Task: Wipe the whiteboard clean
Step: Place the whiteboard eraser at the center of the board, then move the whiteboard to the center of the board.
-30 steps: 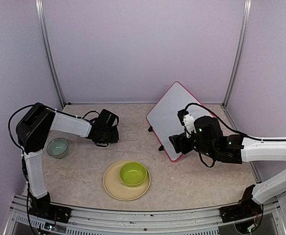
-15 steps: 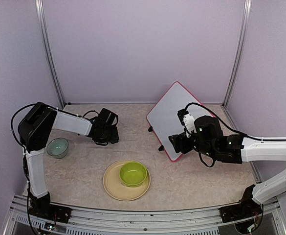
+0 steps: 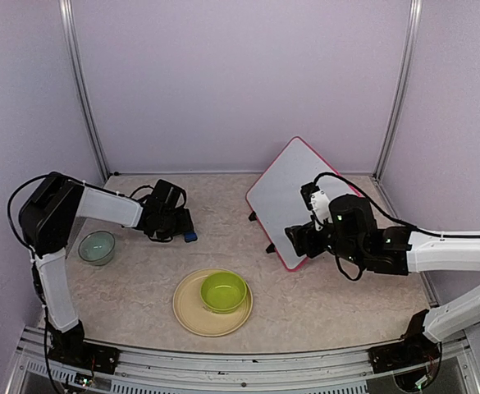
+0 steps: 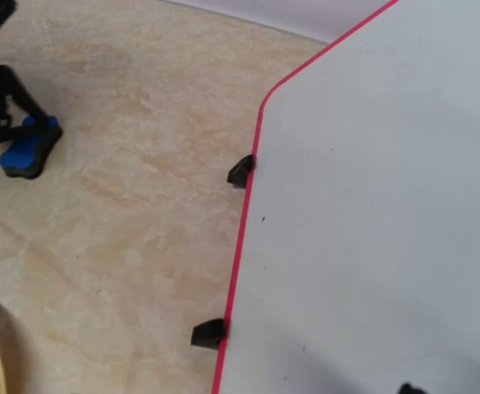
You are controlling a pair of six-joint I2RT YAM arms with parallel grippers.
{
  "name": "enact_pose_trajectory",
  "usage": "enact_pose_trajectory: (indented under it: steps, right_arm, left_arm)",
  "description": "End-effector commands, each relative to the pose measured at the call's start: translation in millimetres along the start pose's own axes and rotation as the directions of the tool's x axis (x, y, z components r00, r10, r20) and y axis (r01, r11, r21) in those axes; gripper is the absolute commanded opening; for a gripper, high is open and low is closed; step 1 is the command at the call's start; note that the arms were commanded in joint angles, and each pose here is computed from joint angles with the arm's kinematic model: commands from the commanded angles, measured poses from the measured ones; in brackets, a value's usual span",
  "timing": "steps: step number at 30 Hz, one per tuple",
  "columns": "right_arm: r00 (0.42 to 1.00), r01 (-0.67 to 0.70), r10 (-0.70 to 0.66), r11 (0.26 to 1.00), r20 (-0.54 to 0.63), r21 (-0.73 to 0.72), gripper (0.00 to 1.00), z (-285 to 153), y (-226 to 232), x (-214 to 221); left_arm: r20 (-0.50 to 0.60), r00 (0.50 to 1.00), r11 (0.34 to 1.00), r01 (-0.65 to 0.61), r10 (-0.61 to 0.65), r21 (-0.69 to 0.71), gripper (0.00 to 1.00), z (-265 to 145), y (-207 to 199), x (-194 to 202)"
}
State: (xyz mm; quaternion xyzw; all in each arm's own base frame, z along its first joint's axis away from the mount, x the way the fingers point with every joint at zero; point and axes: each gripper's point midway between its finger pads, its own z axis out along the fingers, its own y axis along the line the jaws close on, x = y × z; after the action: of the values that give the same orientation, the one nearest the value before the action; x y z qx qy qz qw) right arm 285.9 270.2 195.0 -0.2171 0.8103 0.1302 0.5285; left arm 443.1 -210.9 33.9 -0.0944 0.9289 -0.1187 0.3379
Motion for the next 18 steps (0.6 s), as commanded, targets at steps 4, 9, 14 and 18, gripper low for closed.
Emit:
enact_pose_trajectory:
  steps: [4,9,14,18]
  right_arm:
    - [0.998,-0.027,0.027,1.000,0.063,-0.005,0.80,-20.1,-8.1,-23.4]
    - [0.993,-0.018,0.022,0.999,0.117,-0.030,0.81,-45.7,-13.1,-42.1]
    - [0.980,-0.012,0.023,0.998,0.198,-0.058,0.82,-80.2,-19.5,-65.5]
    - [0.968,-0.017,0.026,0.999,0.251,-0.036,0.82,-103.2,-30.9,-80.1]
  left_arm:
    - [0.216,0.968,0.950,-0.185,0.131,0.252,0.99,-74.9,-71.8,-33.4]
    - [0.295,0.884,0.814,-0.455,0.363,0.362,0.99,-98.2,-130.8,-7.5]
    - [0.337,0.740,0.584,-0.669,0.582,0.461,0.99,-107.1,-186.6,41.3]
    - [0.281,0.641,0.494,-0.746,0.715,0.446,0.96,-81.1,-203.5,73.4]
